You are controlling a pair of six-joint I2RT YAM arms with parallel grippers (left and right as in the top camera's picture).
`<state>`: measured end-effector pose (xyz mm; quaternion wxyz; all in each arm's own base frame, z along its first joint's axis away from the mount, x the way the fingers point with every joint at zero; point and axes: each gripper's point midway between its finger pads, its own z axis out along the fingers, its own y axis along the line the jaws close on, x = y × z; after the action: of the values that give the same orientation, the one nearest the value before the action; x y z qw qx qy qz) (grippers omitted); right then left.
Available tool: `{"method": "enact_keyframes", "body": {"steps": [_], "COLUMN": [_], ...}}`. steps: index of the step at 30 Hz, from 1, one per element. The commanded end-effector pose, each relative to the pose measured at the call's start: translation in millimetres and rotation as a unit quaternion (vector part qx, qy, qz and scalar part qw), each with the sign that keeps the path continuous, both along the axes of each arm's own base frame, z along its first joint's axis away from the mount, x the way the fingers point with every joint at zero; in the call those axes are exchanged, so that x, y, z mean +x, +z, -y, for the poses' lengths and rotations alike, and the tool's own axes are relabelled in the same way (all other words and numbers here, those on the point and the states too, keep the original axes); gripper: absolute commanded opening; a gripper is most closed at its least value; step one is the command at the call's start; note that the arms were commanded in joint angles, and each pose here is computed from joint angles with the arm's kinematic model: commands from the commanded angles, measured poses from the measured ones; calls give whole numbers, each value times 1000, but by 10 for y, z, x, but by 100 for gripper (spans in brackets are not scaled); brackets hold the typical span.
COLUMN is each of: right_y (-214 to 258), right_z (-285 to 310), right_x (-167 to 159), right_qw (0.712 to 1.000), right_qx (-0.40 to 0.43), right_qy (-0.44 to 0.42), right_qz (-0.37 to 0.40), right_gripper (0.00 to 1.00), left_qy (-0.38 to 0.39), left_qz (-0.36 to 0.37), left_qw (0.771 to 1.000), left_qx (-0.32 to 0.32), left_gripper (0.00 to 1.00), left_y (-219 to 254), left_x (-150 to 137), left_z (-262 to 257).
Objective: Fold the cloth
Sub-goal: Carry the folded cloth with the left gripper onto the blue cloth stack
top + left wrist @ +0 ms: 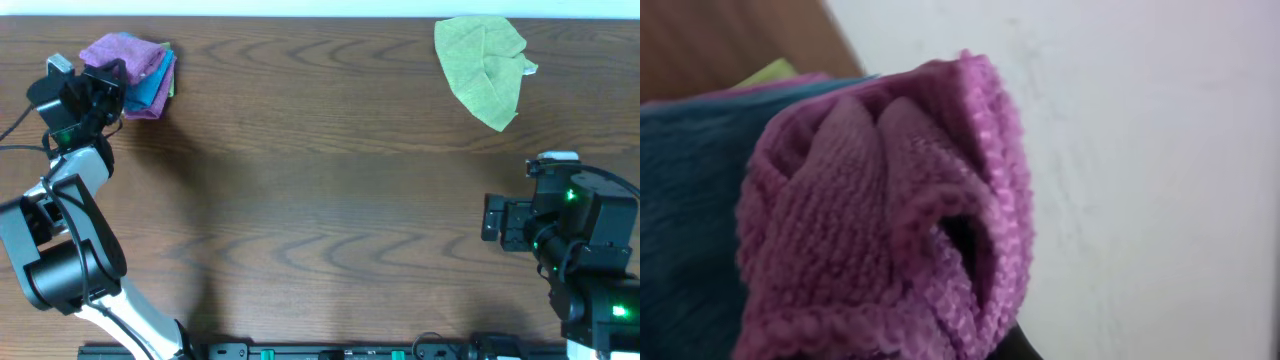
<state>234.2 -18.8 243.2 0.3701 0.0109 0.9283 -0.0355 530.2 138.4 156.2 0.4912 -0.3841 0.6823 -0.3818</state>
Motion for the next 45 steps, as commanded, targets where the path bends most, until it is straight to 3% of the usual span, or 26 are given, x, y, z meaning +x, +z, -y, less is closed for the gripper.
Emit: {"method": "enact_keyframes", "body": {"steps": [1, 13, 21, 30, 38, 45], "right_y": [19, 19, 19, 19, 19, 19], "right_z": [30, 30, 30, 30, 30, 30], "right_x": [-8, -8, -8, -8, -8, -8], "right_qw": [1000, 1000, 1000, 1000, 1000, 1000], "right_qx": [2, 2, 2, 2, 2, 2], "right_qy": [-11, -11, -11, -11, -11, -11], "right_qz": [3, 3, 3, 3, 3, 3], "right_gripper": [99, 99, 99, 99, 99, 99], "left_qy": [-31, 23, -12, -14, -63, -65], "left_qz": [31, -30, 39, 0, 14, -7], "left_qw": [999, 999, 998, 998, 998, 998], "left_qx": [14, 31, 41, 57, 17, 7], "left_gripper": [5, 6, 5, 6, 6, 6], "left_y": [169, -112, 252, 137, 8, -92], "left_x": [67, 38, 124, 154, 353, 330], "left_z": [64, -127, -32, -60, 32, 42]}}
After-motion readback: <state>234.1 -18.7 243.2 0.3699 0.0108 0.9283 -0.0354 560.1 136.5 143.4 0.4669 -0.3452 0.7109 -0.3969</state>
